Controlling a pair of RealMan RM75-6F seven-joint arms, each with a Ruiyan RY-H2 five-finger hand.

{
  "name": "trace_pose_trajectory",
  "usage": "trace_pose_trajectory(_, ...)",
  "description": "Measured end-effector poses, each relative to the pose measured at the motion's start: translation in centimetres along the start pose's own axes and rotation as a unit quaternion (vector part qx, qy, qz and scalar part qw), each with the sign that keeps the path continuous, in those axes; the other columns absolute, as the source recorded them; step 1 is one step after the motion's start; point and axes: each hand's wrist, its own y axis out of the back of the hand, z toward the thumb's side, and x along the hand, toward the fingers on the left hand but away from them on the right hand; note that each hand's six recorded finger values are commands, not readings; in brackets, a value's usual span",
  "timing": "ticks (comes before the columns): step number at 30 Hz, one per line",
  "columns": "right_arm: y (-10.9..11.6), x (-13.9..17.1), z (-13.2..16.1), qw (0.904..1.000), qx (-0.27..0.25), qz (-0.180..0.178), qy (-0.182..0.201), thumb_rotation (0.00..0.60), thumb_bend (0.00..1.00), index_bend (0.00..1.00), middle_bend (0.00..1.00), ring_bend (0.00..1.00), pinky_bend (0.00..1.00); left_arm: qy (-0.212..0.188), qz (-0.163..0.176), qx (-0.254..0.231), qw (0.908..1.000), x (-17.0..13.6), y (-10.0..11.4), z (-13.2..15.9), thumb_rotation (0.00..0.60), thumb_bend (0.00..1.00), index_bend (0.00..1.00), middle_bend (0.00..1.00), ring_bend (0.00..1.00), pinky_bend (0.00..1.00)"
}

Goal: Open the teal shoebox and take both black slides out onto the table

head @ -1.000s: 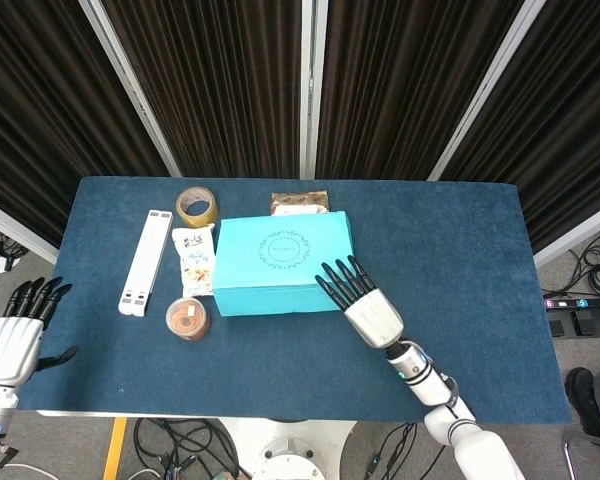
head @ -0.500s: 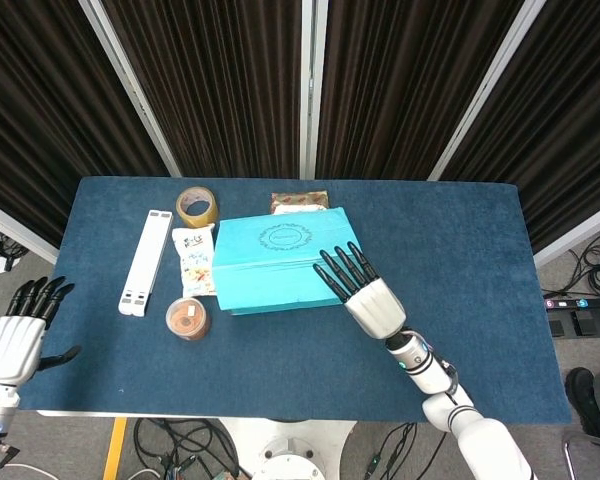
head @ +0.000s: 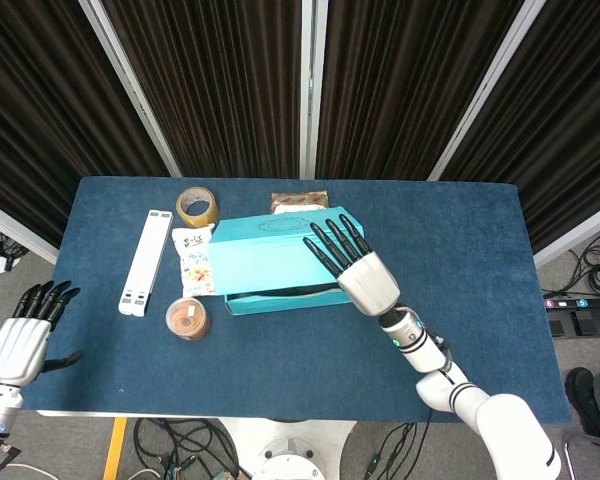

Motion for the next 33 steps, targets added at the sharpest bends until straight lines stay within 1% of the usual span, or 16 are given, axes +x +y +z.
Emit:
trace_pose_trajectory(4,0.2,-2.1,-0.4,0.9996,-0.015,0.021,-0.008,0.6,0.02,0.0,0.0,0.0,0.0,0.0,-0.005,0.001,1.0,0.0,-0.2,-0.1,0.6,0.12,0.11,0.06,0.0,0.06)
trace_pose_trajectory(9,1.0,-5.6,-1.1,0.9973,-0.03,0.063,-0.023,0.6,0.02,0.0,0.0,0.0,0.0,0.002,-0.01,0.002,0.9999,0.0,-0.3,-0.2,0.6,0.12,0.11,0.06,0.0,0.06)
trace_pose_trajectory(11,1.6,-7.5,-1.6,0.9961,-0.027,0.08,-0.028,0.6,0.02,0.0,0.0,0.0,0.0,0.005,-0.012,0.002,0.9999,0.0,-0.4,-0.4,0.6,0.12,0.11,0.06,0.0,0.06)
trace_pose_trajectory(14,2.9,-10.5,-2.9,0.9946,-0.011,0.095,-0.042,0.6,0.02,0.0,0.0,0.0,0.0,0.007,-0.015,0.002,0.9999,0.1,-0.5,-0.5,0.6,0.12,0.11,0.06,0.0,0.06)
trace_pose_trajectory(20,3.5,-14.8,-3.3,0.9911,-0.022,0.109,-0.073,0.6,0.03,0.0,0.0,0.0,0.0,0.009,-0.015,0.004,0.9998,0.3,-0.5,-0.5,0.6,0.12,0.11,0.06,0.0,0.06)
trace_pose_trajectory(22,3.6,-16.2,-3.2,0.9904,-0.024,0.107,-0.084,0.6,0.03,0.0,0.0,0.0,0.0,0.011,-0.015,0.003,0.9998,0.3,-0.5,-0.6,0.6,0.12,0.11,0.06,0.0,0.06)
trace_pose_trajectory(27,3.3,-17.9,-2.9,0.9881,-0.038,0.102,-0.109,0.6,0.06,0.0,0.0,0.0,0.0,0.015,-0.016,0.003,0.9997,0.3,-0.5,-0.9,0.6,0.12,0.11,0.06,0.0,0.06)
trace_pose_trajectory(33,3.1,-19.8,-2.2,0.9885,-0.032,0.093,-0.115,0.6,0.07,0.0,0.0,0.0,0.0,0.021,-0.017,0.001,0.9996,0.3,-0.6,-1.2,0.6,0.12,0.11,0.06,0.0,0.06)
